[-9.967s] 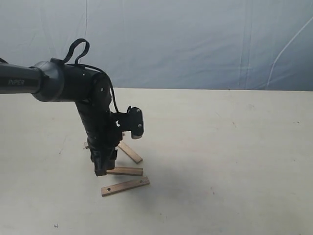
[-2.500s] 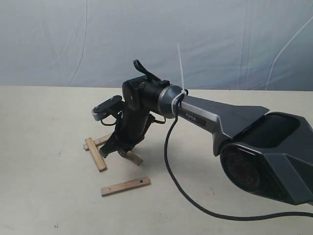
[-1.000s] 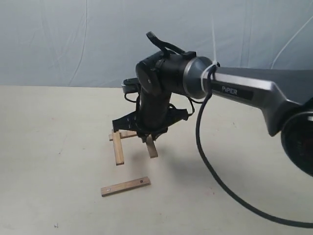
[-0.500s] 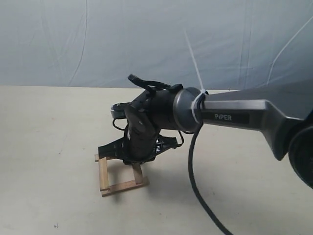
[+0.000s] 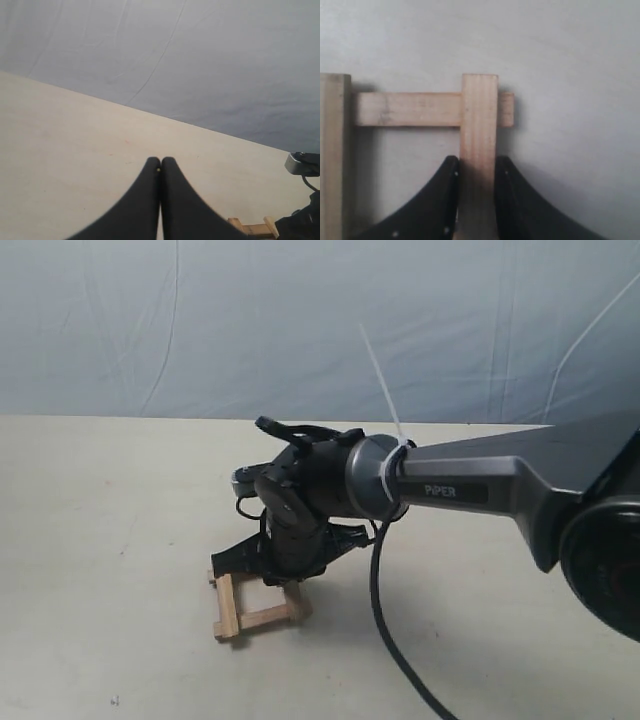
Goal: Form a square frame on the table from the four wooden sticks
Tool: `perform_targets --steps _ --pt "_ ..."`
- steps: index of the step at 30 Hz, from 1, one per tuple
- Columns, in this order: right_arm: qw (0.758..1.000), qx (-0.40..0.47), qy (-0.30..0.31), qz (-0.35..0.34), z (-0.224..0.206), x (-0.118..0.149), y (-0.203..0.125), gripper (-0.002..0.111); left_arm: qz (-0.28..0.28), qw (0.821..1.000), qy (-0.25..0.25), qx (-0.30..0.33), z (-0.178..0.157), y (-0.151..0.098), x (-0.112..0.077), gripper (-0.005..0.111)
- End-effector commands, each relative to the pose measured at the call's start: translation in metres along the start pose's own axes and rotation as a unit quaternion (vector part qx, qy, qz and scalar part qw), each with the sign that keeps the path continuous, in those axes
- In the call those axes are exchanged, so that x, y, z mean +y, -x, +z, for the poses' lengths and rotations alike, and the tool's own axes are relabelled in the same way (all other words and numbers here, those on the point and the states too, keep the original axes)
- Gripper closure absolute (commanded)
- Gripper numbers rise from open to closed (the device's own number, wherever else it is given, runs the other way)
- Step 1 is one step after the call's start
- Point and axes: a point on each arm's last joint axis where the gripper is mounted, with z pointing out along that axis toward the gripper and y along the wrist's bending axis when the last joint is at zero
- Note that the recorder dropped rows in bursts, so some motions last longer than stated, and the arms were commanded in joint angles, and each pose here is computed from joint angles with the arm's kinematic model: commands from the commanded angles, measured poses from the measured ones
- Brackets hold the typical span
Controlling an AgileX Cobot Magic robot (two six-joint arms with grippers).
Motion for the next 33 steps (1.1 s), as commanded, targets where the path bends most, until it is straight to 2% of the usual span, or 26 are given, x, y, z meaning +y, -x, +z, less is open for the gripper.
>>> perform_targets --steps 1,8,12,22,26,33 --pt "0.999 -0.009 -0.018 0.031 -0.027 -0.018 0.025 0.108 0.003 1.0 -0.001 -0.003 -0.001 0.0 0.0 0.107" --pt "0.995 -0.007 -0.026 0.098 -0.024 -0.044 0.038 0.108 0.003 1.0 -0.001 -0.003 -0.001 0.0 0.0 0.107" --pt "0.989 0.001 -0.003 0.145 -0.016 -0.055 0.042 0.108 0.003 1.0 -0.001 -0.003 -0.001 0.0 0.0 0.107" --pt "0.99 0.003 -0.007 0.141 0.003 -0.059 0.041 0.106 0.003 1.0 -0.001 -0.003 -0.001 0.0 0.0 0.107" --pt "0.991 0.001 -0.008 0.136 0.003 -0.059 0.041 0.095 0.003 1.0 -0.001 -0.003 -0.001 0.0 0.0 0.107" --pt "0.992 0.006 -0.01 0.129 -0.002 -0.06 0.041 0.06 0.003 1.0 -0.001 -0.003 -0.001 0.0 0.0 0.107"
